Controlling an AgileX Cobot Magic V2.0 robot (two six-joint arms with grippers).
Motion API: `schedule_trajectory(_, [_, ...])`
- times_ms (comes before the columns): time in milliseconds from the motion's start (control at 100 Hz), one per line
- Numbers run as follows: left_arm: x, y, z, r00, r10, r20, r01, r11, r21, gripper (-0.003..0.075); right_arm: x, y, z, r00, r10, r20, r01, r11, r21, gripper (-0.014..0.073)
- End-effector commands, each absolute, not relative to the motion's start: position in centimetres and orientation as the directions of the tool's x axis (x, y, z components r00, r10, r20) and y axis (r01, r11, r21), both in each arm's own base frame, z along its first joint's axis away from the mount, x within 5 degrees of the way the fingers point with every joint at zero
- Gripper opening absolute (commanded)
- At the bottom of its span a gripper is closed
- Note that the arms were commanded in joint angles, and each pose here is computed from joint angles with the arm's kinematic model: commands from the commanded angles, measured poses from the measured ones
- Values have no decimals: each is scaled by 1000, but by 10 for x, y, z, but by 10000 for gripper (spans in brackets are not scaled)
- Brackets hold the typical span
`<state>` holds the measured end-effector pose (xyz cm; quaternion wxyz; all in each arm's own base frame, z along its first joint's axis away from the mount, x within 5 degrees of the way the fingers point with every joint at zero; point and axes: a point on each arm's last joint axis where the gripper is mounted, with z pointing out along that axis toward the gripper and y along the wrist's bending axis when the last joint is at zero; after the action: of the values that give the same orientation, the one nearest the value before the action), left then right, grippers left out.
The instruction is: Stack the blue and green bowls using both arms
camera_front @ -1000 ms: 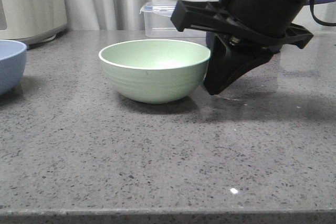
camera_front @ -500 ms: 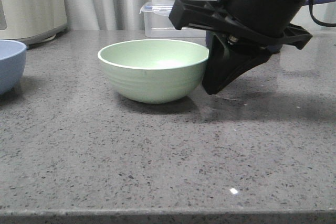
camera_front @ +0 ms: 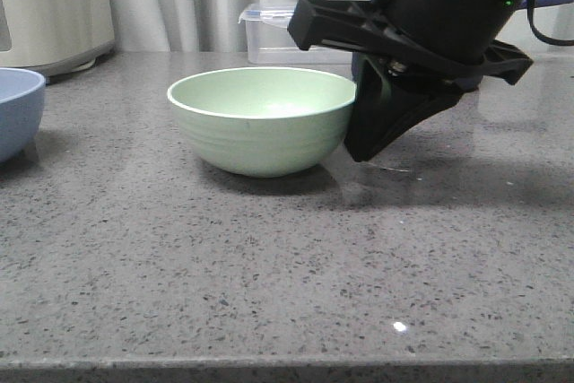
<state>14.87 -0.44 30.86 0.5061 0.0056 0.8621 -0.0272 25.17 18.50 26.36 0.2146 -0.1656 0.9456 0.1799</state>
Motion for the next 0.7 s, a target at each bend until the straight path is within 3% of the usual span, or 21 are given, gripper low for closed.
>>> schedule_trajectory(0, [164, -4, 325, -473, -27, -881, 35, 998, -50, 365, 253, 186, 284, -813, -205, -545, -410, 866, 286, -8])
schedule_trajectory(370, [218, -8, 327, -736, -29, -676, 47, 995, -94, 365, 253, 186, 283, -815, -207, -541, -410, 866, 286, -8])
schedule_trajectory(690, [247, -9, 317, -830, -19, -558, 47, 993, -104, 365, 253, 186, 283, -815, -207, -541, -410, 866, 285, -8])
